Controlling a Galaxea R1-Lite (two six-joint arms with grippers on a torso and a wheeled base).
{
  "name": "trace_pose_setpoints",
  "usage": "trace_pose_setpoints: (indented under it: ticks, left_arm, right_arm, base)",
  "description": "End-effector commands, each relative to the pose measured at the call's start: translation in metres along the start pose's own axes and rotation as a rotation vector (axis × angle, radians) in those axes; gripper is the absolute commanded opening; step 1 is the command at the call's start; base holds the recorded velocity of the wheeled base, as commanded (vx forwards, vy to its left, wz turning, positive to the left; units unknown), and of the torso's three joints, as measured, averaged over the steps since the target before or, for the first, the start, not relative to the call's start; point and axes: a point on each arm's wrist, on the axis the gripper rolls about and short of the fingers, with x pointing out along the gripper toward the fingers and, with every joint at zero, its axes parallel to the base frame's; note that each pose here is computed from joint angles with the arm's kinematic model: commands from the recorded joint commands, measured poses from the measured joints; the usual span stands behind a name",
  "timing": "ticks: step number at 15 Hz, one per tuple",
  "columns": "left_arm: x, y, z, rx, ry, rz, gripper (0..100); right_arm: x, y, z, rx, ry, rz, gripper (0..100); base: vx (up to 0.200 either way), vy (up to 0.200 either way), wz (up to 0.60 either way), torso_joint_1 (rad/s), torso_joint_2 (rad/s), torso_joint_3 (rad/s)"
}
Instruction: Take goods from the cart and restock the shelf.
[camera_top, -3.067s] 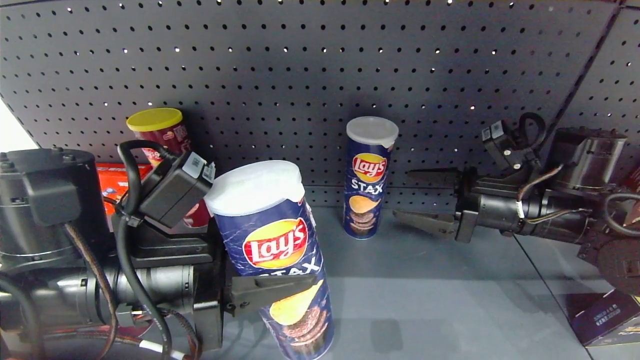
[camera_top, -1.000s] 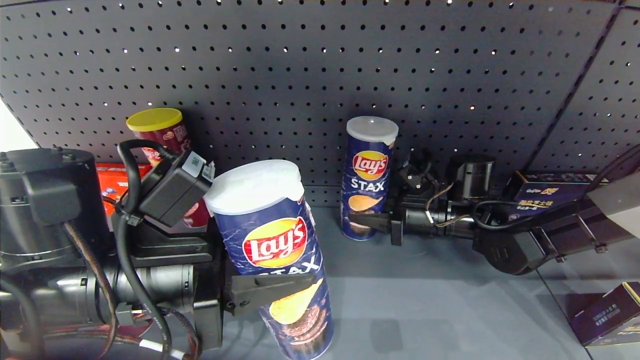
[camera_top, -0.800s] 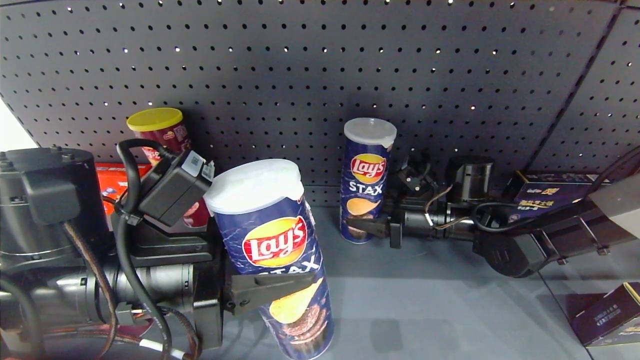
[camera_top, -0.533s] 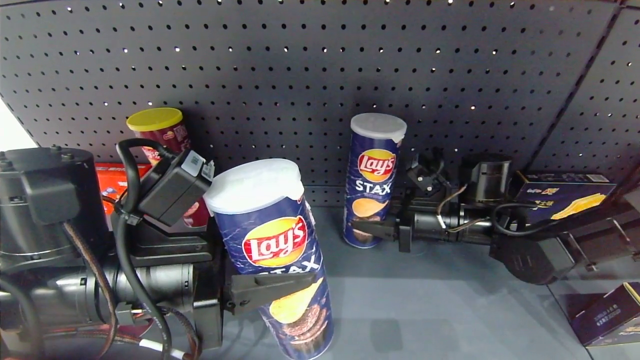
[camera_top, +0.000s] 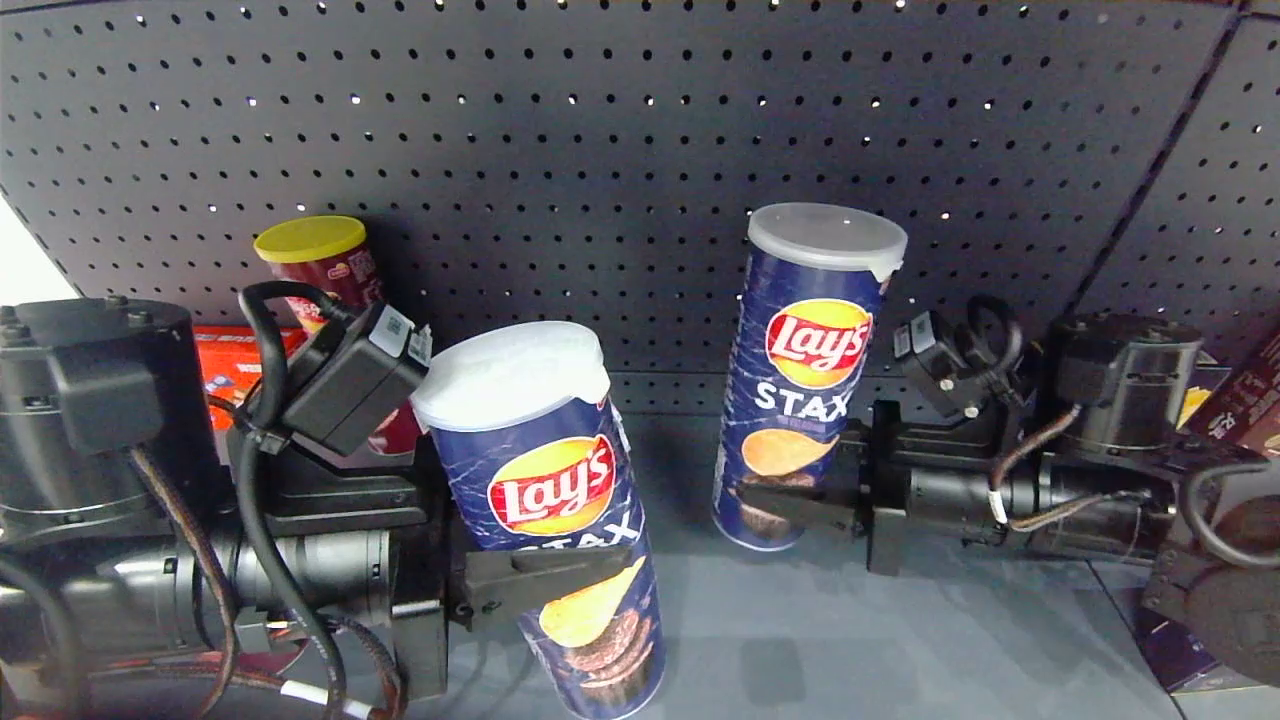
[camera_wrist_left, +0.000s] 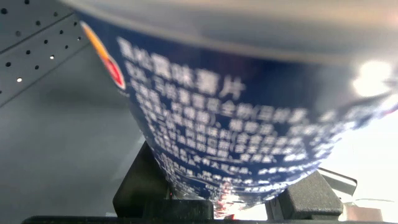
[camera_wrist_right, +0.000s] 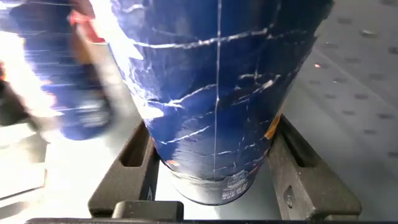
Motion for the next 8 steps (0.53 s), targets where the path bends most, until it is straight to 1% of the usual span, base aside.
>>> trace_pose_setpoints:
  ticks: [1,2,5,6,8]
  left_arm:
    - [0.0,-0.002,0.001,0.003,-0.001,-0.004,0]
    - [0.001,-0.002,0.001,0.003,-0.001,-0.005,0]
    - [0.001,-0.003,0.0,0.005,0.001,0.0,0]
    - [0.002,-0.003,0.0,0.005,0.003,0.007,0]
    - [0.002,-0.002,-0.001,0.001,0.005,0.009,0]
  right_arm:
    - [-0.015,0.026,0.01,-0.027,-0.036,0.042,0]
    - [-0.018,0.034,0.006,-0.029,-0.039,0.059,0]
    - [-0.026,0.045,-0.011,-0.025,-0.033,0.071,0]
    - [-0.029,0.056,-0.026,-0.023,-0.028,0.09,0]
    - [-0.032,0.066,-0.039,-0.016,-0.008,0.09,0]
  base:
    - [0.0,0.0,0.0,0.0,0.0,0.0]
    - [0.0,0.0,0.0,0.0,0.0,0.0]
    - [0.0,0.0,0.0,0.0,0.0,0.0]
    - [0.0,0.0,0.0,0.0,0.0,0.0]
    - [0.0,0.0,0.0,0.0,0.0,0.0]
